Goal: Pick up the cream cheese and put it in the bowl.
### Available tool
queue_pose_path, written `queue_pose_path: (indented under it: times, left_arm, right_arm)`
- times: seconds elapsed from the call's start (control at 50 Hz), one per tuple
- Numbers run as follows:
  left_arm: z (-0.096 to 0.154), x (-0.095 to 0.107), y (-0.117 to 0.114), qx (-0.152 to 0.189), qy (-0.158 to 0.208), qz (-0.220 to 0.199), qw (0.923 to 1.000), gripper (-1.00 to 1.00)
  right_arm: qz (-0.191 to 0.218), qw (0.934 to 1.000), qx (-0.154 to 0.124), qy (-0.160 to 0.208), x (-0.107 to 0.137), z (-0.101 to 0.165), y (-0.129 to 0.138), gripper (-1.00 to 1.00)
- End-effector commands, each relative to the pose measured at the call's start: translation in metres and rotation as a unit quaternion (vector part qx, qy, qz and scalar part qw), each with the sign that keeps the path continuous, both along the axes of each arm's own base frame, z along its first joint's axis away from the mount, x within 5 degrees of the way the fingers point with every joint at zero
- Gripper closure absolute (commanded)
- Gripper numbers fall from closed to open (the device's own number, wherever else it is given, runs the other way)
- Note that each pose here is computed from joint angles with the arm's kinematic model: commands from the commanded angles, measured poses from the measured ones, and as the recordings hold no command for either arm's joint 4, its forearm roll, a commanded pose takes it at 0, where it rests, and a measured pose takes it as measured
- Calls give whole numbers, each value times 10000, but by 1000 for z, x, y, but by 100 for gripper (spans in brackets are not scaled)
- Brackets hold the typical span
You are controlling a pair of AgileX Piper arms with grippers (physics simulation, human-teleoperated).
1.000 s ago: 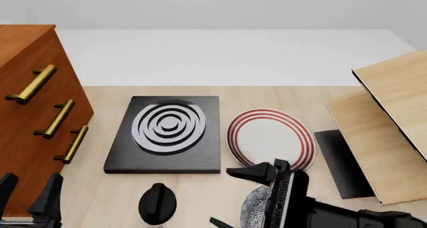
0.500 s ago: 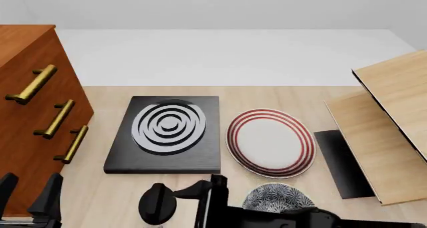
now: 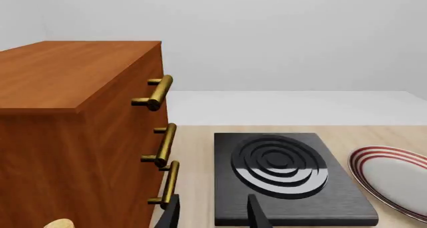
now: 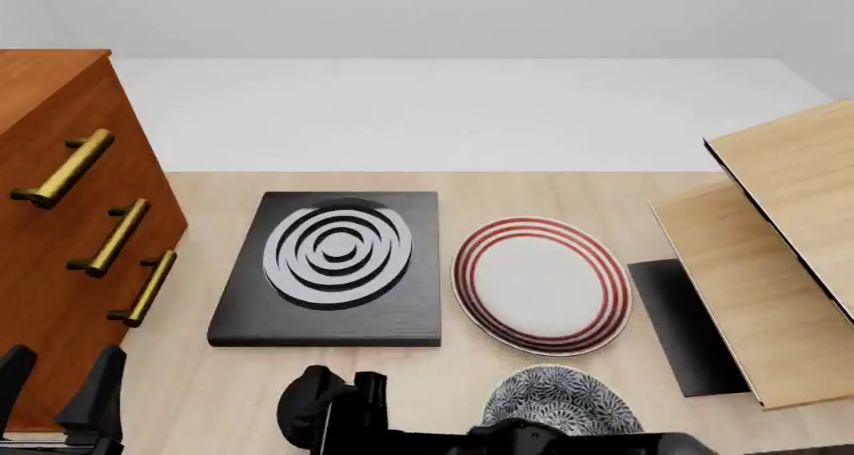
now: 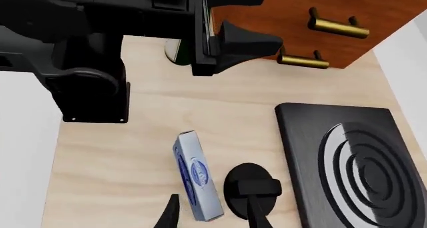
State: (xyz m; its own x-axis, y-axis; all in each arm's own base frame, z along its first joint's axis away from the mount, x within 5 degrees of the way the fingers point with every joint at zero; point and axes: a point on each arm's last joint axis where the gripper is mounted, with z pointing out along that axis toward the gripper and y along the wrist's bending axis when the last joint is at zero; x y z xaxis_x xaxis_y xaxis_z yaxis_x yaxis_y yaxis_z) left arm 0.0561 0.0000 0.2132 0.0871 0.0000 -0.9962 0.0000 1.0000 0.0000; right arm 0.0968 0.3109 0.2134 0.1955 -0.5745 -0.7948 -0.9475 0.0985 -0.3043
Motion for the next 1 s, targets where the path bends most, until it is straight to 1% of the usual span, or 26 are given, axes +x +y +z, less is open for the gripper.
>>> queue_pose_path:
  times: [0.02,0.04,0.2,0.44,0.5,0.52,0.62,0.86,1.0]
  left_arm:
    - [0,0,0,0,0,0,10000,-100]
    - [0,0,0,0,0,0,10000,-100]
    - [0,0,0,0,0,0,10000,-100]
    - [0,0,0,0,0,0,10000,-100]
    - [0,0,0,0,0,0,10000,-100]
    - [0,0,0,0,0,0,10000,-100]
    - [0,0,0,0,0,0,10000,-100]
    - [0,0,0,0,0,0,10000,-100]
    - [0,0,0,0,0,0,10000,-100]
  right_arm:
    - [40,9997,-227,83,2,-13,18,-100]
    - [57,9995,-298,68,4,-16,22,-100]
    - [63,9991,-422,88,7,-22,32,-100]
    - [19,9985,-521,153,13,-37,46,-100]
    - [-51,9985,-463,285,12,-37,50,-100]
    - [-43,9984,-505,236,15,-41,51,-100]
    - [-81,9982,-518,286,18,-46,57,-100]
    - [-44,9976,-577,387,13,-60,70,-100]
    - [-78,9968,-654,459,14,-76,74,-100]
